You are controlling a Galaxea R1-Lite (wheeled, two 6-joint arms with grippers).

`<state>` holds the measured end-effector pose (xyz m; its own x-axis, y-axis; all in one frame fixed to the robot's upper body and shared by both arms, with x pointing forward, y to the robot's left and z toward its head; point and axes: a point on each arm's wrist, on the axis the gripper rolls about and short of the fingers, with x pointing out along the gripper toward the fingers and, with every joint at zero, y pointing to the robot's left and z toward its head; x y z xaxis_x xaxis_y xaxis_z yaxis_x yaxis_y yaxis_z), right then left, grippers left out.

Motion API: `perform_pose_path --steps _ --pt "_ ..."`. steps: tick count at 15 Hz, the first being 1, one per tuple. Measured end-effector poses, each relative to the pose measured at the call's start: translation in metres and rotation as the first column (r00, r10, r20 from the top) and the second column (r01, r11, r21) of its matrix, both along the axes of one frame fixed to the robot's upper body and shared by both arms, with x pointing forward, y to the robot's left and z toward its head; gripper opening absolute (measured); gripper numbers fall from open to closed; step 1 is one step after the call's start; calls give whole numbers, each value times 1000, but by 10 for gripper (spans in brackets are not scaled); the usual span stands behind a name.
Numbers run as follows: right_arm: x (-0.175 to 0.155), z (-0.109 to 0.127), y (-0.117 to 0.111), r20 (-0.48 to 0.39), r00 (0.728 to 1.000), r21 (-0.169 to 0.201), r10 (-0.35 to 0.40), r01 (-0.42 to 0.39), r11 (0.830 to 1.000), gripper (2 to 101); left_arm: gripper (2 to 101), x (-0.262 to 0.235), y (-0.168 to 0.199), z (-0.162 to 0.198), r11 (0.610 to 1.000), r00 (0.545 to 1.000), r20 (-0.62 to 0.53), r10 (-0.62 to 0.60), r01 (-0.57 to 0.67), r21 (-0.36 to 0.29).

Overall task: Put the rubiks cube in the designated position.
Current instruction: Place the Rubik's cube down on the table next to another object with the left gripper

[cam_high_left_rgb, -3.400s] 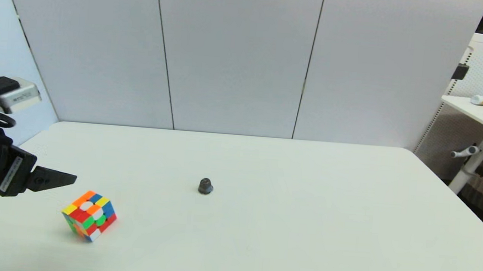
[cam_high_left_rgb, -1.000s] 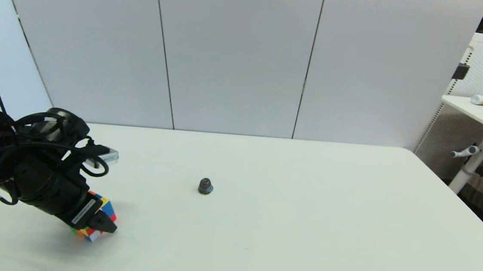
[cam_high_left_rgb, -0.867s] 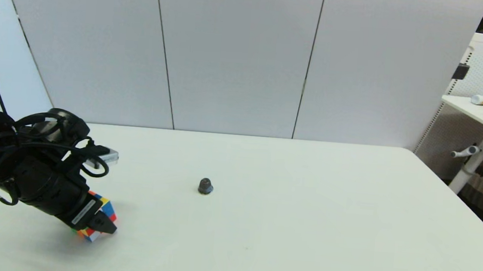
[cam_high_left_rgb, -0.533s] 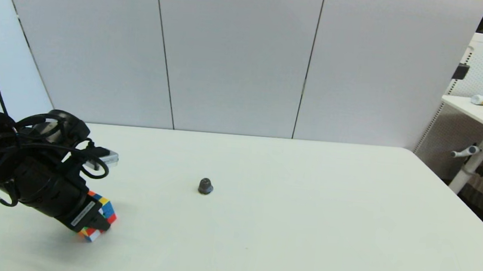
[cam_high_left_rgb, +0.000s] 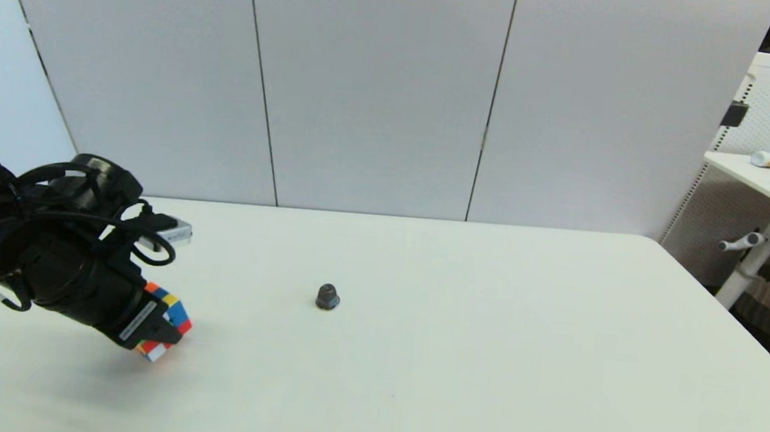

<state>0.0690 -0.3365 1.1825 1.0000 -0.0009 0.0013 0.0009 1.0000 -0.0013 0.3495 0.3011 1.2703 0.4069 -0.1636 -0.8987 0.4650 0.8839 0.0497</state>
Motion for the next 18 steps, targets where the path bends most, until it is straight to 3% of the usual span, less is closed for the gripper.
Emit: perform_pose_path --steps 5,8,13,18 --pt "0 0 0 0 1000 0 1 -1 1000 1005 575 28 -15 44 997 979 192 -75 76 5" --pt "0 0 0 0 1000 0 0 0 1000 1005 575 52 -35 51 992 964 236 -124 128 0" --pt "0 0 0 0 1000 0 1 -1 1000 1005 575 97 -84 42 973 923 319 -215 231 -15" --pt "0 0 0 0 1000 0 0 0 1000 1005 575 129 -117 6 960 902 349 -255 280 -23"
